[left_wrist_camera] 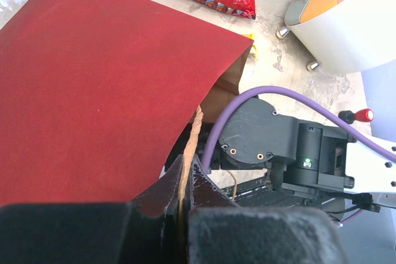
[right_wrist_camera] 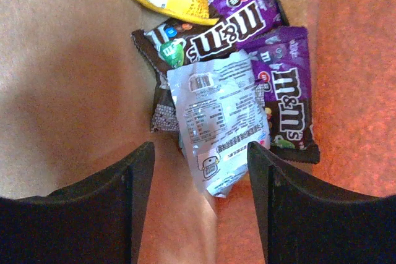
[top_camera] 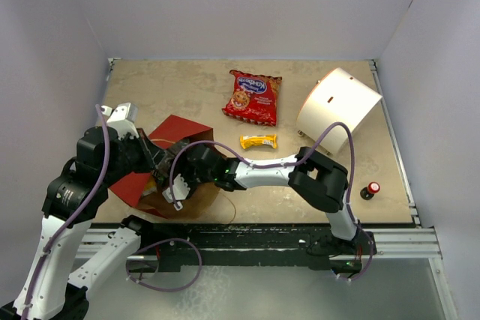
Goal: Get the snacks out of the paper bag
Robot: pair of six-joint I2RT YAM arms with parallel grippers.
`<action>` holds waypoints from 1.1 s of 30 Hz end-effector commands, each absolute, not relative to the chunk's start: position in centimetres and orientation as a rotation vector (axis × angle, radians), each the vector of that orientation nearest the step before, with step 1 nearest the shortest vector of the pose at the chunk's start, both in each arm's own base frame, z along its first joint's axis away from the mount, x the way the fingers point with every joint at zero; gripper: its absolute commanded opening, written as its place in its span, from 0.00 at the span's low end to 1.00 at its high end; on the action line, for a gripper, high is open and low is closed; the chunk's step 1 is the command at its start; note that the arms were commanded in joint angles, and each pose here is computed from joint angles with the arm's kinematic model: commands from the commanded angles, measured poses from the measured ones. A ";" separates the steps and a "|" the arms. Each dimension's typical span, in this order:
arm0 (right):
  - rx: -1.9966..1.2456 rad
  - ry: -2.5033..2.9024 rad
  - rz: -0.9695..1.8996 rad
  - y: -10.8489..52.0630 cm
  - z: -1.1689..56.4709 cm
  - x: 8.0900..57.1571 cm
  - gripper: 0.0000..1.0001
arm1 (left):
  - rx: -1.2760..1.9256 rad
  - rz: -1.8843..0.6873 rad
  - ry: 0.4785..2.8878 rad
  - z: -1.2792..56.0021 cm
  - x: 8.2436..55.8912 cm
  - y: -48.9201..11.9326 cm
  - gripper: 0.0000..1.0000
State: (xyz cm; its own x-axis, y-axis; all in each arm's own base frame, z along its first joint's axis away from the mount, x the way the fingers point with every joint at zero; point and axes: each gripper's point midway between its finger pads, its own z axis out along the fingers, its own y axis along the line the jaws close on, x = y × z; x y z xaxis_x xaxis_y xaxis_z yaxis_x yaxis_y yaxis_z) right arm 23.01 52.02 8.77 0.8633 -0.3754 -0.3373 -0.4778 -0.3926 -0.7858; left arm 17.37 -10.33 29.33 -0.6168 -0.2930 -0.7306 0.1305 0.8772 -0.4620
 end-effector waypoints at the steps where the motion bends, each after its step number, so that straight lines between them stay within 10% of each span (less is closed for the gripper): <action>1: -1.979 0.570 0.024 53.2 10.9 24.6 0.65 | -0.122 -0.626 2.115 31.0 17.4 -10.4 0.00; 16: -1.821 0.606 -0.102 56.8 10.7 28.7 0.61 | -0.081 -0.666 2.158 30.4 16.7 -11.1 0.00; 23: -1.785 0.606 -0.104 57.5 11.4 29.6 0.29 | -0.074 -0.657 2.163 30.5 16.3 -10.9 0.00; 33: -1.767 0.600 -0.072 56.7 14.4 28.8 0.08 | -0.073 -0.610 2.144 30.8 16.6 -10.3 0.00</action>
